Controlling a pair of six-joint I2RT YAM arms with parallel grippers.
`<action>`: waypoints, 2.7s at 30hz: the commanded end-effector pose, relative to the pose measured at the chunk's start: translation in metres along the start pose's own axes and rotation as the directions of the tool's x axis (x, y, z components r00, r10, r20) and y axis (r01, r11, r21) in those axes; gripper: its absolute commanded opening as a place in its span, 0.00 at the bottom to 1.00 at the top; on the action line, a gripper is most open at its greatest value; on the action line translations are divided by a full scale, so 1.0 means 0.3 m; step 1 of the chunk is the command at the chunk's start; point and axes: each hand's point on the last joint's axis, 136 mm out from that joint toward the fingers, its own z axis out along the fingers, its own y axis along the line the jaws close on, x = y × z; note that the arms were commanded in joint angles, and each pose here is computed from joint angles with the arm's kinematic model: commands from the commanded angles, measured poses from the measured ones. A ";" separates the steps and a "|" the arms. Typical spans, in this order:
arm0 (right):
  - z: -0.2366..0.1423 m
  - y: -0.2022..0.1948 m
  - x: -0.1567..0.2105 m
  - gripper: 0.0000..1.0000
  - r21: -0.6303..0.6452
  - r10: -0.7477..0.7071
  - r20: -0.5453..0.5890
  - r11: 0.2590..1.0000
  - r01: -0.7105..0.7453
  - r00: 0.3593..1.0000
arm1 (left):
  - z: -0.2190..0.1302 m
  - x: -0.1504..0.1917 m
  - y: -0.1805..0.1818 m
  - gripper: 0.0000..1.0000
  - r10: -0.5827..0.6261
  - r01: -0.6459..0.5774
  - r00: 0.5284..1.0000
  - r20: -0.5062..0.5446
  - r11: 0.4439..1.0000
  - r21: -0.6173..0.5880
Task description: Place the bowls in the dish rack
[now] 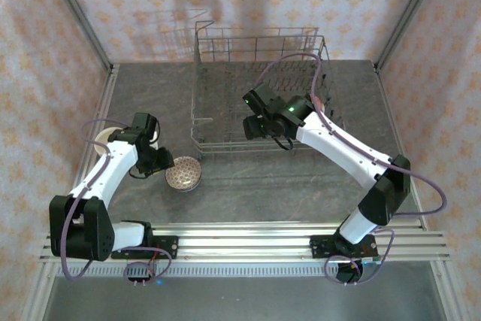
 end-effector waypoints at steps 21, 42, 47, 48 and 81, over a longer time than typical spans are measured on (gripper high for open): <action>0.082 0.010 0.135 0.62 -0.003 -0.022 -0.138 1.000 0.022 0.990 | 0.052 0.050 -0.032 0.34 0.086 -0.088 0.994 -0.068 0.996 -0.029; 0.108 0.068 0.188 0.56 -0.054 -0.033 -0.176 0.998 0.024 0.984 | 0.016 0.068 -0.041 0.22 0.097 -0.100 0.992 -0.075 0.994 -0.040; 0.128 0.077 0.207 0.56 -0.058 -0.034 -0.192 0.998 0.023 0.981 | -0.003 0.067 -0.041 0.21 0.104 -0.108 0.992 -0.066 0.993 -0.049; 0.132 0.080 0.211 0.56 -0.060 -0.034 -0.195 0.998 0.023 0.980 | -0.005 0.067 -0.040 0.21 0.104 -0.107 0.993 -0.065 0.993 -0.050; 0.122 0.085 0.178 0.57 -0.054 -0.043 -0.162 0.998 0.035 0.986 | -0.056 0.059 -0.070 0.07 0.106 -0.106 0.994 -0.028 0.994 -0.019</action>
